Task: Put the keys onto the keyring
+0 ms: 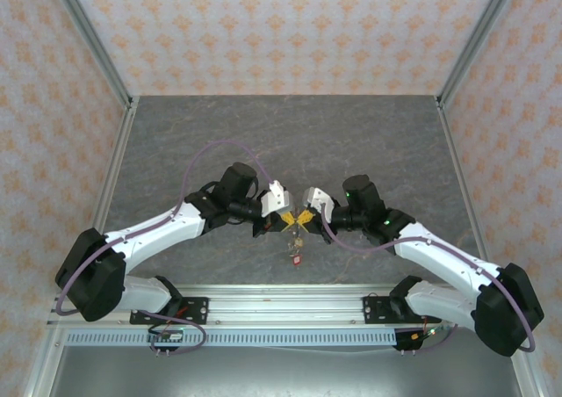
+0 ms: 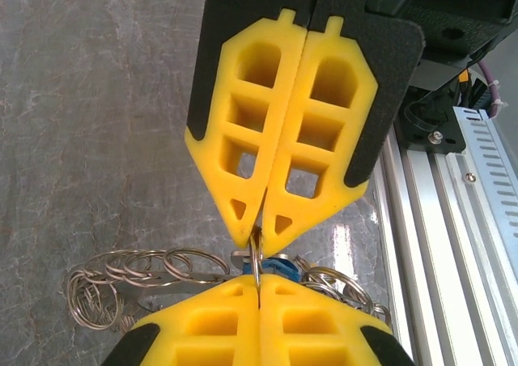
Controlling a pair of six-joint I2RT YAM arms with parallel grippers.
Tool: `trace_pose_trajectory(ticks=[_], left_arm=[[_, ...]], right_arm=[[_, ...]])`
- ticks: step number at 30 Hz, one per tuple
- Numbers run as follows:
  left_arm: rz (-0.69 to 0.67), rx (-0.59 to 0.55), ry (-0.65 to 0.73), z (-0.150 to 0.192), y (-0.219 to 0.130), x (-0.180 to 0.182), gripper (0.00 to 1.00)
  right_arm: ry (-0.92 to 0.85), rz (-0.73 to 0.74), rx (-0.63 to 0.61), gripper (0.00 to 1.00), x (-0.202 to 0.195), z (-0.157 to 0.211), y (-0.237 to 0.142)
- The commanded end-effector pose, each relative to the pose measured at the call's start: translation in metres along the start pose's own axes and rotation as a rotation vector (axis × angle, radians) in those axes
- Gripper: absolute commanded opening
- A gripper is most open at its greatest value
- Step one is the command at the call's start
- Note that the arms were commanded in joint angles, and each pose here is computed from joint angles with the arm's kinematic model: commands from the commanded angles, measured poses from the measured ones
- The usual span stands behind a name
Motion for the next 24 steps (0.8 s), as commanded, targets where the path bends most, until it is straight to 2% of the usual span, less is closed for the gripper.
trace_pose_trajectory(ticks=[1,4,13,24], left_arm=[[-0.022,-0.002,0.023,-0.011,-0.003,0.001,0.07],[-0.045,0.015,0.025,-0.009,-0.004,0.003,0.13],[-0.034,-0.008,0.025,-0.018,-0.003,0.003,0.15],[-0.072,-0.091,0.031,-0.026,-0.011,0.001,0.18]], right_arm=[[-0.042,0.020,-0.008,0.00,-0.006,-0.018,-0.008],[-0.047,0.017,0.025,0.00,-0.005,-0.021,-0.012],[-0.026,-0.003,0.112,0.00,-0.003,-0.031,-0.012],[-0.020,0.018,0.120,0.00,-0.006,-0.030,-0.009]])
Point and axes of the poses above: each hand's point on the last joint's axis, 136 mm out from that joint toward the fingers, its own y axis out along the fingers, its own x axis along the line the jaws close on, z = x × y, the point moved 3 cm from there along -y, back along the fingers, and after that the axes turned 11 degrees about -y, right-handed, at the moved point
